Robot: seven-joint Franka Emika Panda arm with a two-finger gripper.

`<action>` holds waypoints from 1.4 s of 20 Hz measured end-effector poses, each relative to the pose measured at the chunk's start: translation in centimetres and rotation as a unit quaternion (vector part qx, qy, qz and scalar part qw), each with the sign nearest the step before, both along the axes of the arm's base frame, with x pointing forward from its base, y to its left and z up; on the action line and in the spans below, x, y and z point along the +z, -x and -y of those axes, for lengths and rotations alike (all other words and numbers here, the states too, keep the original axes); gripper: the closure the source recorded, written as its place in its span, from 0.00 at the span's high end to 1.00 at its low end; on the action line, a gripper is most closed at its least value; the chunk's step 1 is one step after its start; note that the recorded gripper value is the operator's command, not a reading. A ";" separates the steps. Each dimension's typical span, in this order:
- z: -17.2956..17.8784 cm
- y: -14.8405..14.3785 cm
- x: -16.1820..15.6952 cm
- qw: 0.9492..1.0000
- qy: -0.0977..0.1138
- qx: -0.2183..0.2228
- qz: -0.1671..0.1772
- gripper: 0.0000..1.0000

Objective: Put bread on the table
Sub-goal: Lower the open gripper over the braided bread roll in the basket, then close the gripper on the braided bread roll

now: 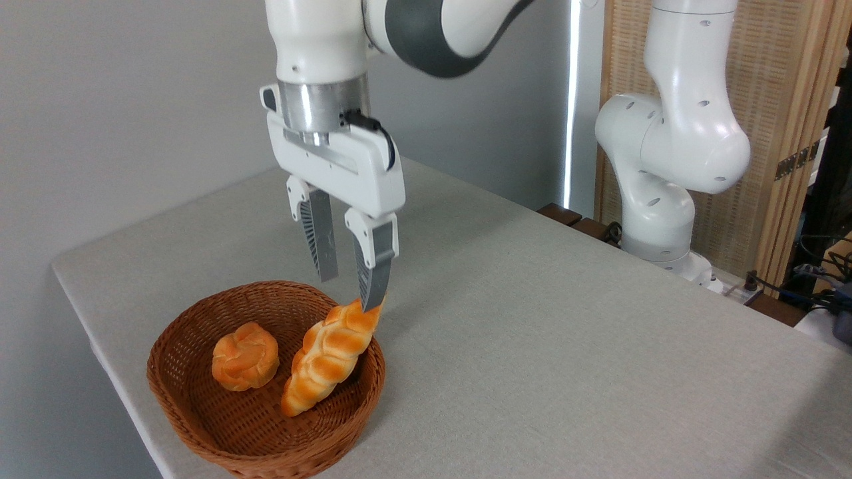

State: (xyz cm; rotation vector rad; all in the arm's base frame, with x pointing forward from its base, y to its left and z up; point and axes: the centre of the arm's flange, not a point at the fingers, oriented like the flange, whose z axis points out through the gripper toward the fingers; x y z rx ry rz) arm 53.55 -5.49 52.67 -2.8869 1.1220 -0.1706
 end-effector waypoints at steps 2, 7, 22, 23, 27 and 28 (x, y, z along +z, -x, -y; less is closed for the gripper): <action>0.0 -0.1 -0.8 1.000 0.000 0.000 0.001 1.00; 0.1 -0.5 -1.9 1.000 0.001 0.000 0.012 1.00; 1.1 -1.0 -5.4 0.999 0.003 -0.010 0.033 1.00; 1.2 -1.0 -5.5 0.999 0.003 -0.011 0.034 0.99; 1.6 -0.8 -6.5 1.000 0.002 -0.015 0.027 0.82; 1.7 -0.8 -6.7 1.000 0.002 -0.016 0.025 0.77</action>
